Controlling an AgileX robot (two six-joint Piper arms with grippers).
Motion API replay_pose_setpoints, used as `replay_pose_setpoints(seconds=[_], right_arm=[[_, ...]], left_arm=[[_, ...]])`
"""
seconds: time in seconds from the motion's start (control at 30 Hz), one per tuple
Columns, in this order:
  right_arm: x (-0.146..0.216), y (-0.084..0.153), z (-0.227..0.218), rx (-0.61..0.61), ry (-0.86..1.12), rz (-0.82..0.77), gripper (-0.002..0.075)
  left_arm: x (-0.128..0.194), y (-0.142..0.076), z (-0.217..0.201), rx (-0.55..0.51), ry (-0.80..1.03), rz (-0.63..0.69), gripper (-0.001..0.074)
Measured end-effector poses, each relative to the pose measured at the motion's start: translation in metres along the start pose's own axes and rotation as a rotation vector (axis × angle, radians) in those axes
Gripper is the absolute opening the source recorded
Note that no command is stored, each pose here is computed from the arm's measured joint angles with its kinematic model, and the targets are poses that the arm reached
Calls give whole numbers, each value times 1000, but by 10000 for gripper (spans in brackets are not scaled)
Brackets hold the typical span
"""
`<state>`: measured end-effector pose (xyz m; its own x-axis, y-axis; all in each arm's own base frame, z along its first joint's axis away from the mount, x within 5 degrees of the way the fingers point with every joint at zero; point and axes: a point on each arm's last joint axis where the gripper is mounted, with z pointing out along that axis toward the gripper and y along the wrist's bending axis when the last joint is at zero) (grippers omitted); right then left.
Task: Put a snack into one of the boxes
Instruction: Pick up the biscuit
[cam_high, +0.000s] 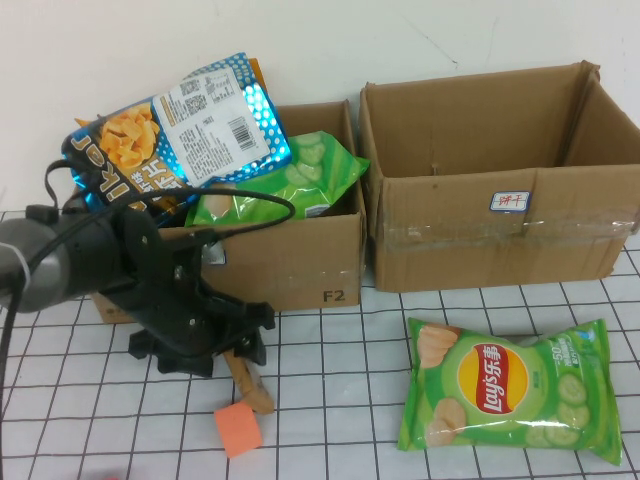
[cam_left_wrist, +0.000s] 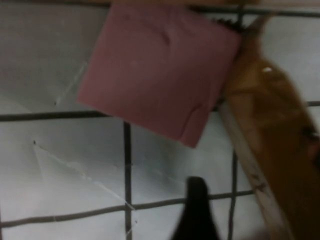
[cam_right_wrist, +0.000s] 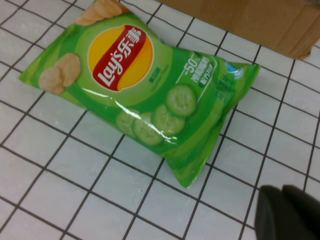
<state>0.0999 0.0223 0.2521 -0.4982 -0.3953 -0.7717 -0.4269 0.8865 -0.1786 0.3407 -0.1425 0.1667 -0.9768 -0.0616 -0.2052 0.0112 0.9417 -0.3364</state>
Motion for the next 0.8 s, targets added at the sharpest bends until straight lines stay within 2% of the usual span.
replay_pose_setpoints(seconds=[0.07,0.3,0.47,0.8], right_arm=[[0,0,0,2,-2,0,-1],[0,0,0,2,-2,0,-1],[0,0,0,2,-2,0,-1],[0,0,0,2,-2,0,-1]], left_arm=[[0,1,3,-3,7,-4,459],[1,0,2,-3,27,-3,129],[3,-5,-13,11,50,34,125],[19,-23,-83,78,50,200,125]])
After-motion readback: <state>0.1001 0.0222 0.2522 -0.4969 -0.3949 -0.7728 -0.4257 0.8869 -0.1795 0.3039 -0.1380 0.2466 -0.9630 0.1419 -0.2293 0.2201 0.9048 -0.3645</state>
